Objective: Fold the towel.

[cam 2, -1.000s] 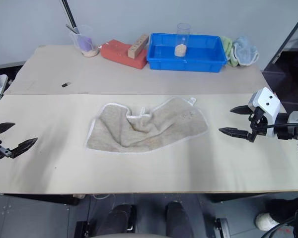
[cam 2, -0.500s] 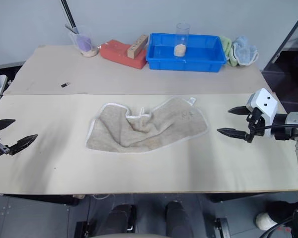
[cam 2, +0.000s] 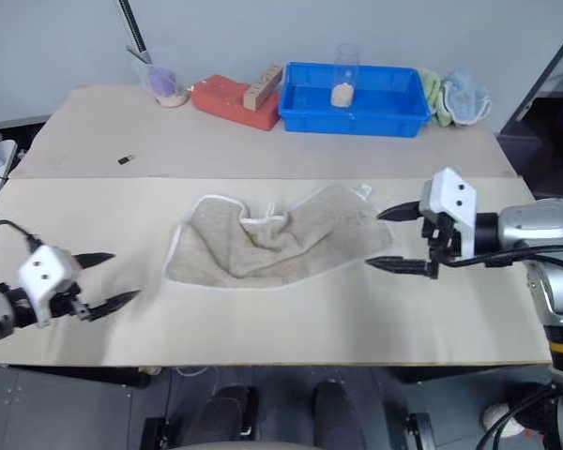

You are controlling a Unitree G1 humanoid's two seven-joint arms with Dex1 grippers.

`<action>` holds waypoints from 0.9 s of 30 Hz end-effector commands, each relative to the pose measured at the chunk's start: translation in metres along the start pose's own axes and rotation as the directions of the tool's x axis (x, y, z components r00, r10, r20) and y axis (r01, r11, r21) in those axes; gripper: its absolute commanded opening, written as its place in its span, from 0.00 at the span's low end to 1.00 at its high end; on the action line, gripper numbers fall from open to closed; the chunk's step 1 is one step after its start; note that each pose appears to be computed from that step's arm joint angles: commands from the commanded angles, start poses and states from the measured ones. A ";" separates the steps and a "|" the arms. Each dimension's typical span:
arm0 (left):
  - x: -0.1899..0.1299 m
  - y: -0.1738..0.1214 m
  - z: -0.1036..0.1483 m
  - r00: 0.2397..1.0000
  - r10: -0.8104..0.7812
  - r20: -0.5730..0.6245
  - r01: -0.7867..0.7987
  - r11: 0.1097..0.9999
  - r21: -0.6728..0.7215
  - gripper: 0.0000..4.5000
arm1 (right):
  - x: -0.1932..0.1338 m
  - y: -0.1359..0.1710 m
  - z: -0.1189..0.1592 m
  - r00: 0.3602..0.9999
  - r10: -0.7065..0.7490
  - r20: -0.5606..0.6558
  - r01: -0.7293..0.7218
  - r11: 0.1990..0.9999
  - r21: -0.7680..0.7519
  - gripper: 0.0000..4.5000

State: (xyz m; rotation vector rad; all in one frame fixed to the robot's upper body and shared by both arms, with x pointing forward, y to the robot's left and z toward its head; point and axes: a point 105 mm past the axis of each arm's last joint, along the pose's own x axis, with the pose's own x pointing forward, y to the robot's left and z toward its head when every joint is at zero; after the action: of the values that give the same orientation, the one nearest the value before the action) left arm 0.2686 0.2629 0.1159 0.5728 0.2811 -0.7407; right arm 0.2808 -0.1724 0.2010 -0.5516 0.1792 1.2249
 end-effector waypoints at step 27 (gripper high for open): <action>0.037 0.002 0.001 0.988 -0.150 0.037 0.150 0.989 0.003 0.00 | 0.010 -0.015 -0.048 0.961 -0.146 -0.233 0.112 0.982 -0.152 1.00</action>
State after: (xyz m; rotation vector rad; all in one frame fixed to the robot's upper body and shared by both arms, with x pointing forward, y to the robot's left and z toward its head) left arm 0.2968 0.2374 0.0867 0.5512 0.3100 -0.9136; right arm 0.2934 -0.1786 0.1643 -0.6753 0.2788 1.1053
